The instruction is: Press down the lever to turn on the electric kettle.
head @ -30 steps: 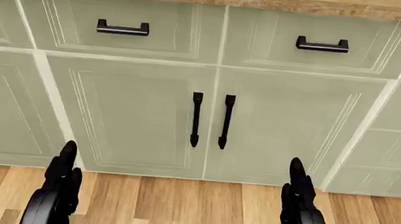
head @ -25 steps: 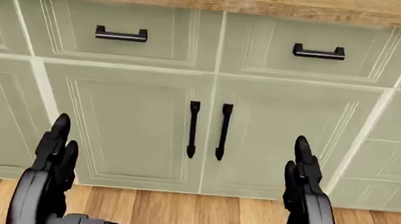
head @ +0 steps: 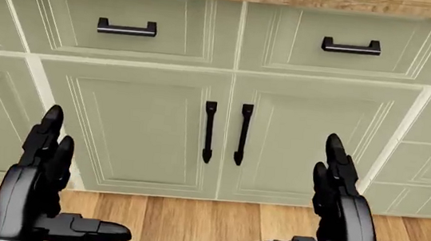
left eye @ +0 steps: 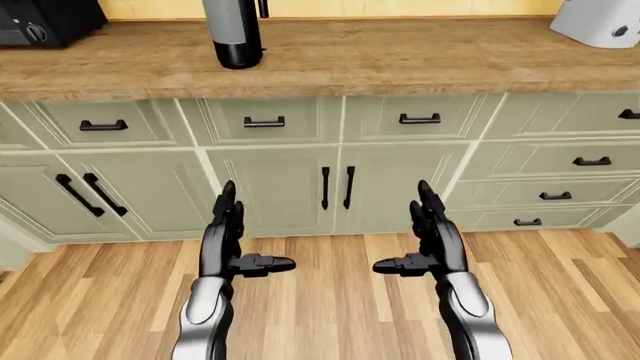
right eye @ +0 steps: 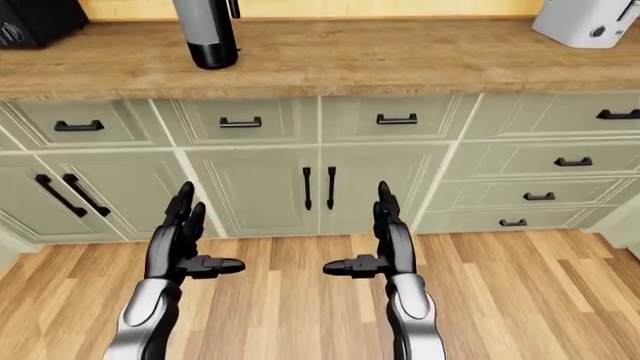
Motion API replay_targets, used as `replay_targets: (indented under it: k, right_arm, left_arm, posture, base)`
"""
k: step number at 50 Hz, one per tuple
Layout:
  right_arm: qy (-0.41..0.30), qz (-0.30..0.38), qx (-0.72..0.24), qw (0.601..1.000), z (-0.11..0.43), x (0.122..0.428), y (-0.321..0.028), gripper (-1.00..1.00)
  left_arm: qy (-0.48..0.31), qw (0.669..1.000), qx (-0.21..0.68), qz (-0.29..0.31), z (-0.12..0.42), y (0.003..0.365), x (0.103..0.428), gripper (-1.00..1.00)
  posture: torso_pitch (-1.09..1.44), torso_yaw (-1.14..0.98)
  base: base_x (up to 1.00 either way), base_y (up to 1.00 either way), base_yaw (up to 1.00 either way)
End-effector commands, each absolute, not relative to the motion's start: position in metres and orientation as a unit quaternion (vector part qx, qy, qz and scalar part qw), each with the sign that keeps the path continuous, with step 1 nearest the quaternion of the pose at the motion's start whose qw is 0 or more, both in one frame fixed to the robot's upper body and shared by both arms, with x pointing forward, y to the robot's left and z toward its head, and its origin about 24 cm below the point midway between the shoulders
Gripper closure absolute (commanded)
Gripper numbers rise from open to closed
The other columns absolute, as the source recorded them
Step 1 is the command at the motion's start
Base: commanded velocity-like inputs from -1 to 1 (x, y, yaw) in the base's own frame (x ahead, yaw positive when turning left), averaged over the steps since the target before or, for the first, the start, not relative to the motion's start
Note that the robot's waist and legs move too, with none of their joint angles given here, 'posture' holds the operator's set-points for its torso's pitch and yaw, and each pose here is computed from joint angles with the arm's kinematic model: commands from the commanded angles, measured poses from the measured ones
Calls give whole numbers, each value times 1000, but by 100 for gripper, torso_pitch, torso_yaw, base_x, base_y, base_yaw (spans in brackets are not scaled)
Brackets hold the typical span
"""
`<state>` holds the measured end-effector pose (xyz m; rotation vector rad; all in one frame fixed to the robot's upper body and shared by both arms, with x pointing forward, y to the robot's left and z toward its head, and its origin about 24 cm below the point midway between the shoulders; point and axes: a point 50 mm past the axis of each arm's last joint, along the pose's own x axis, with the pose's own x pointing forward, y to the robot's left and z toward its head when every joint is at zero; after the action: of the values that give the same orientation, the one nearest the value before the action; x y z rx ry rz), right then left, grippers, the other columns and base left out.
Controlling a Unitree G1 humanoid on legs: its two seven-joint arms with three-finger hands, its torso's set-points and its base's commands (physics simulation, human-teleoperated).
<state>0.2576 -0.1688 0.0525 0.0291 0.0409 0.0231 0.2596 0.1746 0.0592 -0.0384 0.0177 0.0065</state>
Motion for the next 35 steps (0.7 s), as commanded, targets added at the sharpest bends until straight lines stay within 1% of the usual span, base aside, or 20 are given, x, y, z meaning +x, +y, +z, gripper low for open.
replay_targets:
  k: [1, 7, 12, 15, 18, 35]
  right_arm:
    - [-27, 18, 15, 999, 74, 261, -169, -100]
    - [-44, 22, 9, 999, 87, 262, -172, -100]
    - [-57, 19, 5, 998, 99, 264, -177, -100]
    - [-67, 17, 4, 998, 109, 264, -179, -100]
    - [-79, 13, 2, 997, 120, 265, -184, -100]
    - [-132, 4, -17, 991, 177, 268, -199, -100]
  left_arm:
    - [-38, 999, -13, 1, 78, 174, 262, -100]
    - [-80, 997, 17, 13, 97, 183, 263, -100]
    - [-91, 995, 17, 31, 110, 194, 268, -100]
    - [-87, 996, 4, 32, 116, 198, 269, -100]
    - [-98, 995, 11, 30, 128, 201, 269, -100]
    - [-141, 988, 15, 59, 176, 222, 274, -100]
  posture:
    - [0, 0]
    - [0, 0]
    - [0, 0]
    - [0, 0]
    - [0, 0]
    - [0, 0]
  base:
    - [0, 0, 0]
    - [0, 0, 0]
    - [0, 0, 0]
    - [0, 0, 0]
    - [0, 0, 0]
    - [0, 0, 0]
